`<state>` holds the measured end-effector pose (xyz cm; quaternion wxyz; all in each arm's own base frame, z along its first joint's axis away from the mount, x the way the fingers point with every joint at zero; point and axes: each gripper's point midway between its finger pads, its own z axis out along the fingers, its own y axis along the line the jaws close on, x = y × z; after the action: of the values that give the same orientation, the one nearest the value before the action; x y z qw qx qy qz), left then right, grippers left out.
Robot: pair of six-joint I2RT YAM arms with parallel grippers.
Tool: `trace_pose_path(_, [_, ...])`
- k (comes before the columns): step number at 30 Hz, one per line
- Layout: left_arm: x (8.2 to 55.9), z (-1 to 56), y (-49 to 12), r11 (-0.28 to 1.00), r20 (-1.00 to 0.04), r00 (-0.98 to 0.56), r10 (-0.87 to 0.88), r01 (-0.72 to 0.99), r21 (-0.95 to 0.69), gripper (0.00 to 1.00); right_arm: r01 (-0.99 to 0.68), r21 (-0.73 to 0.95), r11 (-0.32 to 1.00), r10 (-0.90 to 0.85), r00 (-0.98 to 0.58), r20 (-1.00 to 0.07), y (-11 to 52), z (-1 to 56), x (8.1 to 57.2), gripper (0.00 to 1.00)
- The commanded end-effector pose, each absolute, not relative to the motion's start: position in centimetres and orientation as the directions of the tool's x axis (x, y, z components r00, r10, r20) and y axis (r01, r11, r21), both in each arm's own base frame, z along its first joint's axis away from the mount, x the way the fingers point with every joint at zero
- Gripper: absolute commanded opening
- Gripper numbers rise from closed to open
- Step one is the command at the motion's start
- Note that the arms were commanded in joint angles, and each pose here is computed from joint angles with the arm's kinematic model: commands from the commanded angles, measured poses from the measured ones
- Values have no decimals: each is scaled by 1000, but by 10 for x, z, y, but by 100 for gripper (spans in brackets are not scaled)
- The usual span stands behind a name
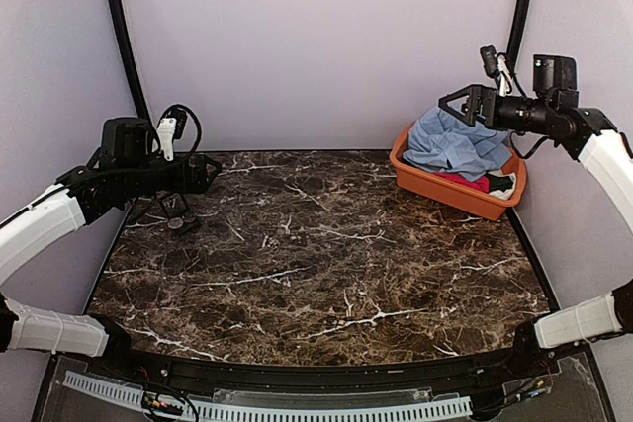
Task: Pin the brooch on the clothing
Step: Pick up the crumpled clothing from the bin.
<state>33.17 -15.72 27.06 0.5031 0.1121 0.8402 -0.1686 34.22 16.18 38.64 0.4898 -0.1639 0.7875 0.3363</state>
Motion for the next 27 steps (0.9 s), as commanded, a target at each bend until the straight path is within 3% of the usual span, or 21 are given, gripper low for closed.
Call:
trace_pose_path(1, [328,275,-162,905,-893,-451,12,384,-182,98,-605,371,705,90,-442,-892,165,392,341,99])
trace_pose_path(13, [321,283,-158,910,-875,-483,-6,360,-205,98,-511,345,788,73,-478,-875,149,374,365,99])
trace_pose_path(20, [323,269,-151,927,-872,-489,1,327,-182,99,-190,145,971,39,-472,-881,88,357,414,99])
trace_pose_path(27, [327,256,-145,944,-852,-523,-4,278,-175,99,-16,8,1000,-3,-559,-829,59,307,453,99])
